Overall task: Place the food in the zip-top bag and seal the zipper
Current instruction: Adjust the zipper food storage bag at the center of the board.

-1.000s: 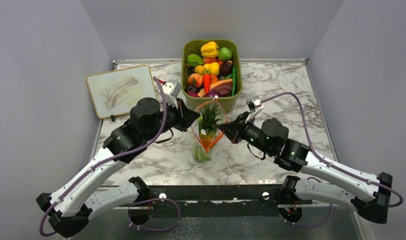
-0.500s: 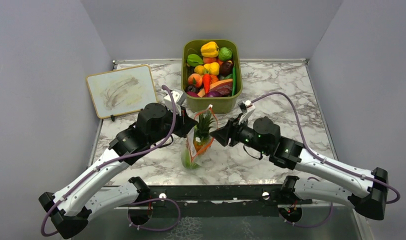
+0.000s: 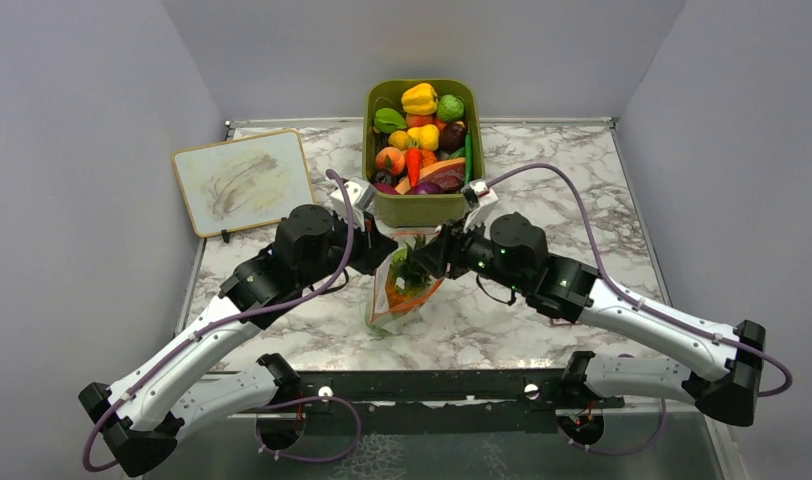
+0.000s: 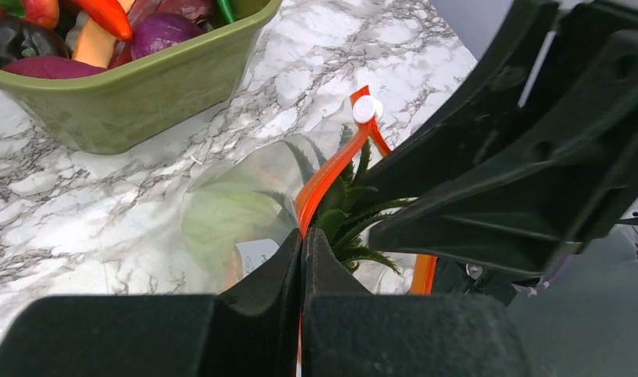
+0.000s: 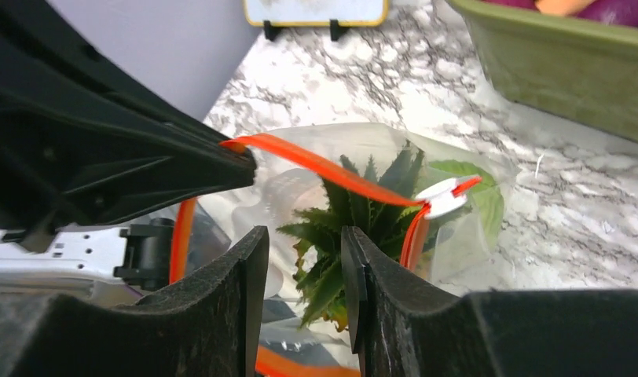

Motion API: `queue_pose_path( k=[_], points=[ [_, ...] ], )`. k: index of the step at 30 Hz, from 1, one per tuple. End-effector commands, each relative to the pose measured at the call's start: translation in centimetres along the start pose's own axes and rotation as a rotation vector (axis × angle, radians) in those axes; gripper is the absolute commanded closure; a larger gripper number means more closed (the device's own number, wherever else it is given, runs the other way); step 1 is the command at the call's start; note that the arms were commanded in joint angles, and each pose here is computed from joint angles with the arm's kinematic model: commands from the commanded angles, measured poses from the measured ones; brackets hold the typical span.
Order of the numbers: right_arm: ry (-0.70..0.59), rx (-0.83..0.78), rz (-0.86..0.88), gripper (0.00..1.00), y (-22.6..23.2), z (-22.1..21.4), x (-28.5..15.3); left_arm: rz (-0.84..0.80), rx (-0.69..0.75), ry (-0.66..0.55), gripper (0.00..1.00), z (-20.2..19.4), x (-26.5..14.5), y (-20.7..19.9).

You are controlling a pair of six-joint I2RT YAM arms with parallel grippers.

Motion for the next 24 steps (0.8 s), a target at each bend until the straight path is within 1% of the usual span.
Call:
queue_pose_path(
  k=[1, 3, 5, 9, 14, 16, 19, 24],
  points=[
    [0.038, 0.02, -0.055, 0.61, -0.7, -0.9, 1.4, -0.118, 0.019, -0.127, 1.0, 3.5, -1.3, -2.8],
    [0.057, 0.029, -0.068, 0.63, -0.9, -1.8, 2.2, -0.146, 0.034, -0.132, 1.0, 3.5, -1.4, -3.2],
    [0.057, 0.03, -0.101, 0.65, -1.5, -2.2, 2.9, -0.218, 0.065, -0.125, 1.0, 3.3, -1.6, -4.1],
    [0.019, 0.02, -0.194, 0.7, -3.0, -2.1, 3.3, -0.357, 0.134, -0.093, 1.0, 2.5, -2.0, -5.7],
    [-0.014, 0.01, -0.236, 0.92, -3.8, -2.0, 3.5, -0.433, 0.155, -0.068, 1.0, 2.2, -2.4, -6.8],
    [-0.027, 0.012, -0.241, 0.99, -3.9, -1.9, 3.6, -0.444, 0.157, -0.057, 1.0, 2.0, -2.4, -6.9],
    [-0.054, 0.031, -0.241, 0.99, -3.8, -1.4, 3.6, -0.463, 0.167, -0.028, 1.0, 1.4, -2.4, -6.9],
    [-0.075, 0.053, -0.296, 0.99, -4.7, -1.7, 4.2, -0.529, 0.182, 0.004, 1.0, 0.7, -2.7, -7.5]
  ],
)
Point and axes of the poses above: each gripper's point midway between its finger pads, its own x axis out along the fingers, its own y axis along the line the jaws close on, z = x × y, the point moved 3 cm from there along -x, back along the fingers, and after that the axes turned 11 degrees about -x, right-handed, at the moved point
